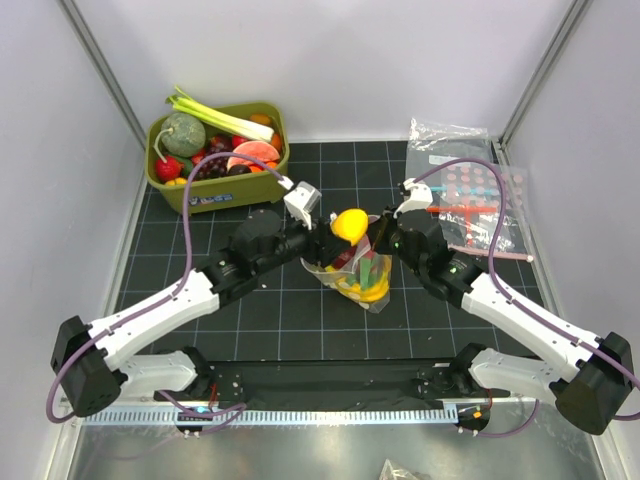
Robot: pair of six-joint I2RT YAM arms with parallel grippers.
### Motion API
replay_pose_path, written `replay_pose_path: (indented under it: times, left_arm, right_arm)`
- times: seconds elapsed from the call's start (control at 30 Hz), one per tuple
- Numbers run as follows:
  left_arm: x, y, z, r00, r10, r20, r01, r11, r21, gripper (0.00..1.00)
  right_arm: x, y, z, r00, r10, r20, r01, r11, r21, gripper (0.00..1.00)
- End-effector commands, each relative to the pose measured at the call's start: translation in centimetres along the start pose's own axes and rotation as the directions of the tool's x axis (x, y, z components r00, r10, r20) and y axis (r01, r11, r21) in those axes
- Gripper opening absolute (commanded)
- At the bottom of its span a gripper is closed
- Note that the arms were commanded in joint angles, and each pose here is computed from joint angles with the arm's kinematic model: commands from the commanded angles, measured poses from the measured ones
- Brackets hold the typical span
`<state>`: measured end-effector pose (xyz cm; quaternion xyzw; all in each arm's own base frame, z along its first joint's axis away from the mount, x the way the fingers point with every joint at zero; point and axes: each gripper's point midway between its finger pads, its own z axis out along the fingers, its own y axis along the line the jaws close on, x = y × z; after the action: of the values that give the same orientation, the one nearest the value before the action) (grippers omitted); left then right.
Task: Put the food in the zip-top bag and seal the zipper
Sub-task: Place the fake fruit in the zipper food storage bag.
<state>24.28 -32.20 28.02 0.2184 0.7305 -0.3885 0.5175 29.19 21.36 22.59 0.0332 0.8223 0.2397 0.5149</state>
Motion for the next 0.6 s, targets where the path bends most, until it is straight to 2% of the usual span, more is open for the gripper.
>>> replay_pose_path:
  times: [0.0, 0.1, 0.37, 0.4, 0.57]
  left_arm:
    - [0.3, -0.9, 0.4, 0.999, 0.023, -0.045, -0.022, 0.999, 0.039, 0.24]
    - [1.4, 0.1, 0.8, 0.994, 0.025, -0.104, -0.027, 0.999, -0.018, 0.24]
    - [2.9, 0.9, 1.9, 0.984, 0.022, -0.177, -0.031, 0.998, -0.047, 0.24]
    - [3.8, 1.2, 2.2, 0.976, 0.018, -0.215, -0.030, 0.998, -0.055, 0.24]
    - [4.9, 0.2, 3.0, 0.963, 0.007, -0.271, -0.007, 1.000, 0.001, 0.24]
  right_arm:
    - [-3.2, 0.9, -0.7, 0.994, 0.044, 0.104, -0.043, 0.999, -0.015, 0.03]
    - [-3.3, 0.8, -0.8, 0.992, 0.051, 0.117, -0.049, 0.999, -0.019, 0.03]
    - [-3.7, 0.6, -1.2, 0.990, 0.048, 0.134, -0.047, 0.999, -0.012, 0.03]
    - [-3.8, 0.7, -1.2, 0.990, 0.048, 0.132, -0.047, 0.999, -0.013, 0.03]
    - [-4.0, 0.3, -1.3, 0.991, 0.040, 0.129, -0.042, 0.999, 0.014, 0.03]
